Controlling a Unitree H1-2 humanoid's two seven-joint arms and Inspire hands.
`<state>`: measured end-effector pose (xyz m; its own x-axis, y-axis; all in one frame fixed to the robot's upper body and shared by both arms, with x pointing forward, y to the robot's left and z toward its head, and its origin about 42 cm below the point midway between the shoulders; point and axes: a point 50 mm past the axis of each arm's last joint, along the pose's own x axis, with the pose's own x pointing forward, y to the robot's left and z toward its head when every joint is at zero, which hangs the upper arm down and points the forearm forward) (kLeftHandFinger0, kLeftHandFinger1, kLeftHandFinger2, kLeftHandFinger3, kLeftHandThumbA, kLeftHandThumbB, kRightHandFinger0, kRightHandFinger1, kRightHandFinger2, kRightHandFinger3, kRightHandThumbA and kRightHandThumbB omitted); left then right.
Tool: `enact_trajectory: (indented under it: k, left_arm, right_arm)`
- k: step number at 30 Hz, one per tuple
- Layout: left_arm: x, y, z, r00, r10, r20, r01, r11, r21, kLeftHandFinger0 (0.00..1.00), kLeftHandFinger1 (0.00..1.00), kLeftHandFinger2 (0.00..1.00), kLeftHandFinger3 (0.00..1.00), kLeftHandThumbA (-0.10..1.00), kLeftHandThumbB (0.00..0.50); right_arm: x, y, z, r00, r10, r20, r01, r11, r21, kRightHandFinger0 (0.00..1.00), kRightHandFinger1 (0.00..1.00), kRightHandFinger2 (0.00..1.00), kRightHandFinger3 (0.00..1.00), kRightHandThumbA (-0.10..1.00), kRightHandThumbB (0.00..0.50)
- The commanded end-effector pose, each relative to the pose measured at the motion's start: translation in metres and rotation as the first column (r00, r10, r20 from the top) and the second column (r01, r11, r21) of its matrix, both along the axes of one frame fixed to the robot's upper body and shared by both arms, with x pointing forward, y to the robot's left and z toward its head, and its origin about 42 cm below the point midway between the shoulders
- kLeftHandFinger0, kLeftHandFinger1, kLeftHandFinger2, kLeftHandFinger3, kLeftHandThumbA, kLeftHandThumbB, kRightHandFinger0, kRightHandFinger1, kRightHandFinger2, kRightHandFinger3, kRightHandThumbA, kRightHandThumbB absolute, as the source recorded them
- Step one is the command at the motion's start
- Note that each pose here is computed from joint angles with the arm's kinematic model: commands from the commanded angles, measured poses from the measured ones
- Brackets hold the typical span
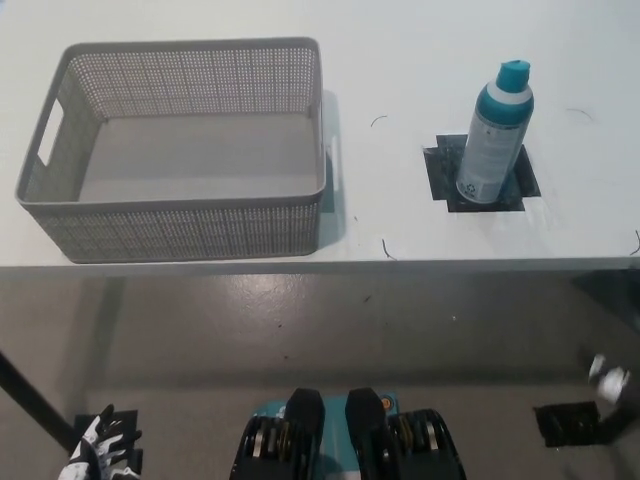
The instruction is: Use the right hand to pick up an air purifying spray and put it inside a container
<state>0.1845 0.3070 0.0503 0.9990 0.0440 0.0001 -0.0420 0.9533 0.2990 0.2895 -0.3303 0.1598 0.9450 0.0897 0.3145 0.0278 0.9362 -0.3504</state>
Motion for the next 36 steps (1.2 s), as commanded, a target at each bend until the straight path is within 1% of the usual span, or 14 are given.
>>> enact_trajectory:
  k: [1,4,6,7,9,12,13,14,20,24,27,30,34,36]
  left_arm:
    - [-0.001,0.005,0.008,0.997,0.007,0.077,-0.008,1.0,0.024,0.58,0.7,0.76,1.0,0.61,0.392]
    - [-0.001,0.005,0.008,0.997,0.006,0.078,-0.008,1.0,0.024,0.58,0.7,0.76,1.0,0.61,0.392]
    - [0.001,0.002,0.008,0.997,0.002,0.077,-0.004,1.0,0.02,0.57,0.7,0.77,1.0,0.61,0.398]
    - [0.001,0.001,0.009,0.997,-0.001,0.076,0.0,1.0,0.021,0.57,0.7,0.77,1.0,0.61,0.393]
    - [0.001,0.001,0.009,0.997,-0.004,0.071,0.002,1.0,0.026,0.58,0.71,0.78,1.0,0.61,0.397]
    - [0.002,0.0,0.009,0.998,-0.004,0.069,0.003,1.0,0.024,0.58,0.71,0.78,1.0,0.59,0.396]
    - [0.002,0.0,0.009,0.998,-0.002,0.071,0.0,1.0,0.024,0.58,0.71,0.77,1.0,0.59,0.393]
    - [0.002,0.0,0.009,0.997,-0.001,0.071,0.0,1.0,0.023,0.58,0.71,0.77,1.0,0.59,0.392]
    - [0.001,0.0,0.009,0.997,-0.002,0.079,0.001,1.0,0.022,0.58,0.71,0.77,1.0,0.59,0.385]
    - [0.0,0.001,0.009,0.997,0.0,0.071,-0.002,1.0,0.023,0.6,0.72,0.79,1.0,0.6,0.395]
    - [0.001,0.002,0.008,0.997,0.002,0.072,-0.003,1.0,0.02,0.59,0.71,0.78,1.0,0.58,0.38]
    - [0.001,0.002,0.009,0.997,0.001,0.074,-0.003,1.0,0.028,0.58,0.71,0.77,1.0,0.6,0.399]
    - [0.0,0.002,0.009,0.997,0.001,0.071,-0.004,0.999,0.033,0.57,0.7,0.77,1.0,0.6,0.39]
    - [0.001,0.001,0.01,0.997,-0.001,0.074,-0.002,0.999,0.033,0.57,0.71,0.78,1.0,0.59,0.383]
  right_arm:
    - [0.049,-0.009,0.043,0.998,-0.004,0.056,0.004,1.0,0.001,1.0,1.0,1.0,1.0,0.62,0.476]
    - [0.051,-0.009,0.044,0.999,-0.003,0.054,0.003,1.0,0.003,1.0,1.0,1.0,1.0,0.62,0.478]
    - [0.086,-0.006,0.053,0.999,-0.017,0.029,0.019,0.999,-0.051,1.0,1.0,1.0,1.0,0.66,0.486]
    - [0.099,-0.005,0.053,1.0,-0.021,0.017,0.022,0.998,-0.062,1.0,1.0,1.0,1.0,0.63,0.46]
    - [0.111,-0.002,0.052,1.0,-0.009,0.001,0.009,0.998,-0.065,1.0,1.0,1.0,1.0,0.62,0.449]
    - [0.123,0.0,0.05,1.0,-0.006,-0.025,0.004,0.997,-0.073,1.0,1.0,1.0,1.0,0.64,0.473]
    - [0.129,0.002,0.052,0.999,-0.015,-0.041,0.011,0.995,-0.097,1.0,1.0,1.0,1.0,0.69,0.5]
    - [0.133,0.004,0.054,0.999,-0.018,-0.048,0.013,0.994,-0.108,1.0,1.0,1.0,1.0,0.72,0.5]
    - [0.15,0.009,0.062,0.997,-0.03,-0.076,0.019,0.99,-0.14,1.0,1.0,1.0,1.0,0.75,0.5]
    - [0.163,0.013,0.064,0.996,-0.031,-0.081,0.018,0.988,-0.157,1.0,1.0,1.0,1.0,0.68,0.49]
    - [0.17,0.017,0.066,0.996,-0.032,-0.085,0.018,0.987,-0.161,1.0,1.0,1.0,1.0,0.69,0.5]
    - [0.184,0.019,0.058,0.992,-0.045,-0.116,0.026,0.986,-0.162,1.0,1.0,1.0,1.0,0.71,0.5]
    - [0.195,0.024,0.051,0.985,-0.053,-0.162,0.033,0.992,-0.125,1.0,1.0,1.0,1.0,0.68,0.5]
    - [0.204,0.028,0.048,0.981,-0.059,-0.187,0.039,0.993,-0.108,1.0,1.0,1.0,1.0,0.7,0.5]
